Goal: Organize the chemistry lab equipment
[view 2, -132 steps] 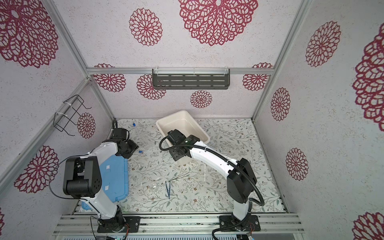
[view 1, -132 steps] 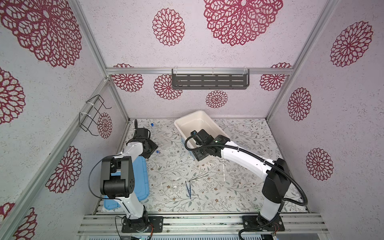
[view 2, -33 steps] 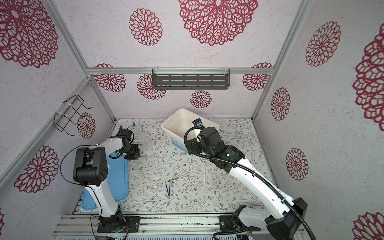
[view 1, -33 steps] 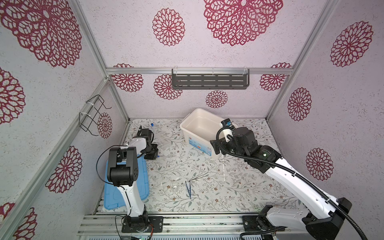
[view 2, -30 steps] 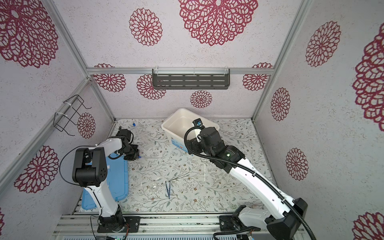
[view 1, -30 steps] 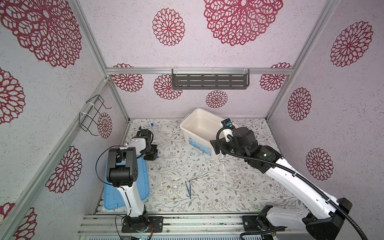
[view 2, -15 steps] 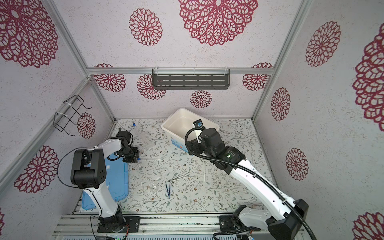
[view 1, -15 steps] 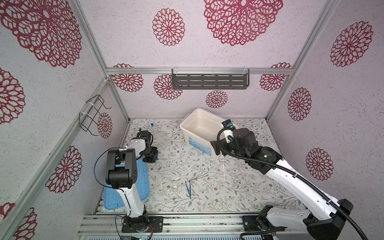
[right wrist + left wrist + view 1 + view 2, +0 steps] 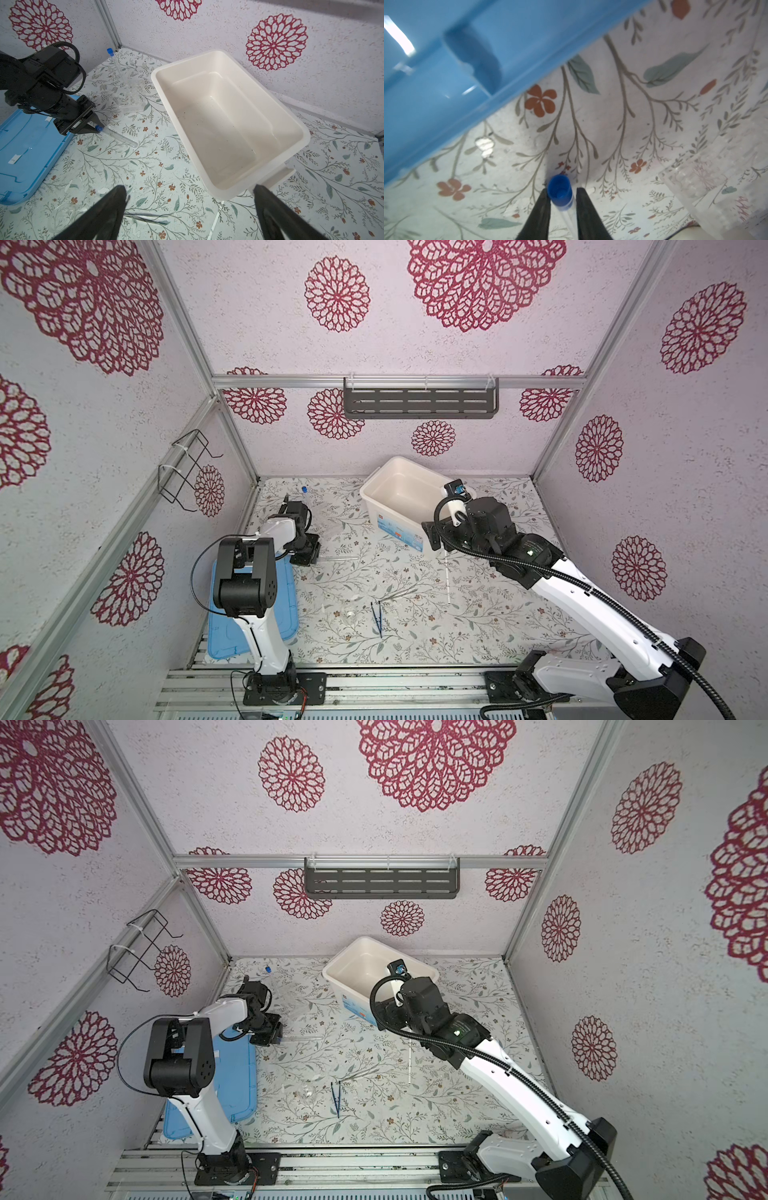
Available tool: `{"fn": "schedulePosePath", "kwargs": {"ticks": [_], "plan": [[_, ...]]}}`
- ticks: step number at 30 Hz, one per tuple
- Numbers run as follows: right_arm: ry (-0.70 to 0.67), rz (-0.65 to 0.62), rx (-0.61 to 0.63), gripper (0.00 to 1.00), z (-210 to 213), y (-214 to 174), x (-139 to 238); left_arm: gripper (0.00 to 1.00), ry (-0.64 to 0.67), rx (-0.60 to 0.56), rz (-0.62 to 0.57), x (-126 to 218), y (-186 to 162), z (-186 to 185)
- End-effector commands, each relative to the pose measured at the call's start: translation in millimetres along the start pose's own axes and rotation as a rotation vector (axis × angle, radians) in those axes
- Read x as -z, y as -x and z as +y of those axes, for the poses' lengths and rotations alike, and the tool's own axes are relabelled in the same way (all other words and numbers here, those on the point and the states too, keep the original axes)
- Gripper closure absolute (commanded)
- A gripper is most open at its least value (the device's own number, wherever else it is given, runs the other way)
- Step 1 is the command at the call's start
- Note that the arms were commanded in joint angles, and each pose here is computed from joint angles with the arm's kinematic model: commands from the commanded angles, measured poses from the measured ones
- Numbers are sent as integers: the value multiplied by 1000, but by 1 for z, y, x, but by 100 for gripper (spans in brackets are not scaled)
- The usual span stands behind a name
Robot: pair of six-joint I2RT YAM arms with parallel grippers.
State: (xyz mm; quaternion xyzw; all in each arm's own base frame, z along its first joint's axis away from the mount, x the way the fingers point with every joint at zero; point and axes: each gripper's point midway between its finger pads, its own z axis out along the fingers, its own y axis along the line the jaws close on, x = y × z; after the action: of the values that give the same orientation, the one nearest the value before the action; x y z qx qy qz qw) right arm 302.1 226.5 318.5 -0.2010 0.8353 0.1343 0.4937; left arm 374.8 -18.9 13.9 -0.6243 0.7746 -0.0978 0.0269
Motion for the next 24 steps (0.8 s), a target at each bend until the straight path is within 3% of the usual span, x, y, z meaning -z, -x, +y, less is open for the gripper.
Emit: {"fn": "schedulePosePath", "kwargs": {"ticks": [1,12,18,24], "plan": [[-11,-58,-24,1,-3,13,14,78,2,-16,-32,8,3,3],[-31,-81,-56,1,-8,14,17,84,-46,-110,-125,34,15,-5],[-114,-100,-100,1,-22,18,18,84,-69,-176,-168,55,17,-6],[-106,-117,-117,1,-22,18,18,84,-115,-296,-302,96,27,-18]]}}
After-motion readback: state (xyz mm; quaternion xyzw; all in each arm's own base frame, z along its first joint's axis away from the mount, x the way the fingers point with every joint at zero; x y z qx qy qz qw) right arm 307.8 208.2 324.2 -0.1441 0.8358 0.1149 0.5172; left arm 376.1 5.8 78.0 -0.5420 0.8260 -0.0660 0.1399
